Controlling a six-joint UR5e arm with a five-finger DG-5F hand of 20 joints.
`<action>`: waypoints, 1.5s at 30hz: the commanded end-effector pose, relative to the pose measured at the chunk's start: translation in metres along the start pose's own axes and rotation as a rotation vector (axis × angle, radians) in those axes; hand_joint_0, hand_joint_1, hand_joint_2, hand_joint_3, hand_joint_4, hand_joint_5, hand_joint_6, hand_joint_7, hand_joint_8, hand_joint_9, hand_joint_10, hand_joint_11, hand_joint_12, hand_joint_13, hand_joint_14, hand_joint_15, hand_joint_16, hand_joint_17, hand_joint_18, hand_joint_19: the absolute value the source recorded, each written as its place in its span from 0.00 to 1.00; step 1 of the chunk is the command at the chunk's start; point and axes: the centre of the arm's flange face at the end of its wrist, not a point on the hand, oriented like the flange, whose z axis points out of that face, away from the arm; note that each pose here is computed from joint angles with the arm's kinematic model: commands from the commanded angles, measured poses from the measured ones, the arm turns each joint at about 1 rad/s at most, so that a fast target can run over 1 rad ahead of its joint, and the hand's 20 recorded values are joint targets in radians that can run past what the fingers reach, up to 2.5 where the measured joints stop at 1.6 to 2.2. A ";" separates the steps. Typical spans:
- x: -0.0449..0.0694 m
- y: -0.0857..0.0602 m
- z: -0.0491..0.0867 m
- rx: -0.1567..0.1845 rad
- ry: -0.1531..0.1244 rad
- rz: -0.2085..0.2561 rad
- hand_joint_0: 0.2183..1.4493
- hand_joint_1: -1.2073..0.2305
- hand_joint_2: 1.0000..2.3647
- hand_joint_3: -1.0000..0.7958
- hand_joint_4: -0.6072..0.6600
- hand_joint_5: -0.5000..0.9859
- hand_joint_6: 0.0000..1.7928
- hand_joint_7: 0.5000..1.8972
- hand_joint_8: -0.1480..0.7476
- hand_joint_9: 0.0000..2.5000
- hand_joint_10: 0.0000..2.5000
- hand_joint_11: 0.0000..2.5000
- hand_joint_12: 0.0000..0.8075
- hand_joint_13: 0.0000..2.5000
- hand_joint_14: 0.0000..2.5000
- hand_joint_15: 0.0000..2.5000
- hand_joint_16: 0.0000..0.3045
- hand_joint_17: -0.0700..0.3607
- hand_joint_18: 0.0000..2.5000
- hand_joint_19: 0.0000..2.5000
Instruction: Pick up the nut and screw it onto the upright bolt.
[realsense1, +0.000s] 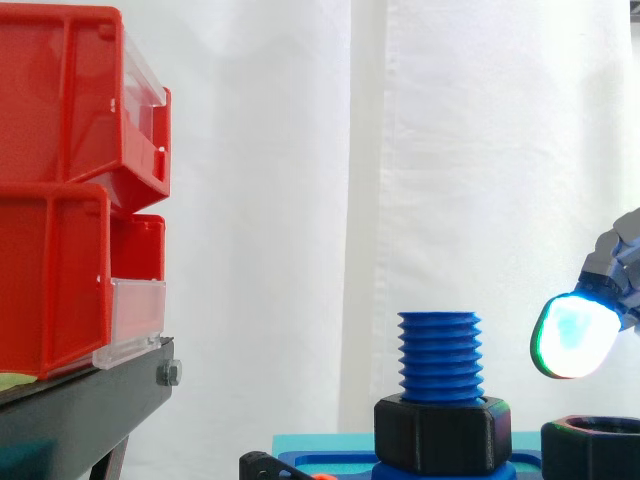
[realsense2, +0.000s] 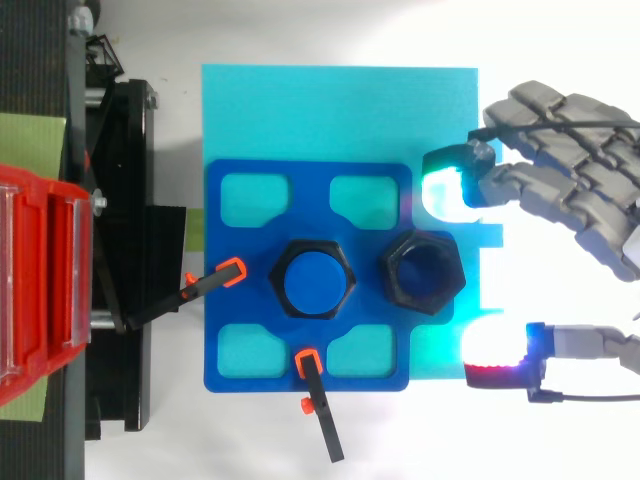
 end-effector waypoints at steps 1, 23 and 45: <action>0.002 0.008 -0.002 -0.011 -0.019 0.023 0.18 0.33 0.00 0.28 0.63 0.17 0.28 0.15 0.49 0.11 0.00 0.00 0.52 0.08 0.00 0.00 0.20 0.49 0.13 0.08; 0.019 -0.006 0.003 -0.030 -0.072 0.086 0.12 0.34 0.00 0.28 0.71 0.19 0.28 0.25 0.53 0.11 0.00 0.00 0.56 0.08 0.00 0.00 0.23 0.52 0.15 0.08; 0.019 0.008 -0.004 0.021 -0.153 0.181 0.12 0.35 0.00 0.28 0.72 0.19 0.28 0.26 0.54 0.11 0.00 0.00 0.57 0.09 0.00 0.00 0.23 0.53 0.16 0.08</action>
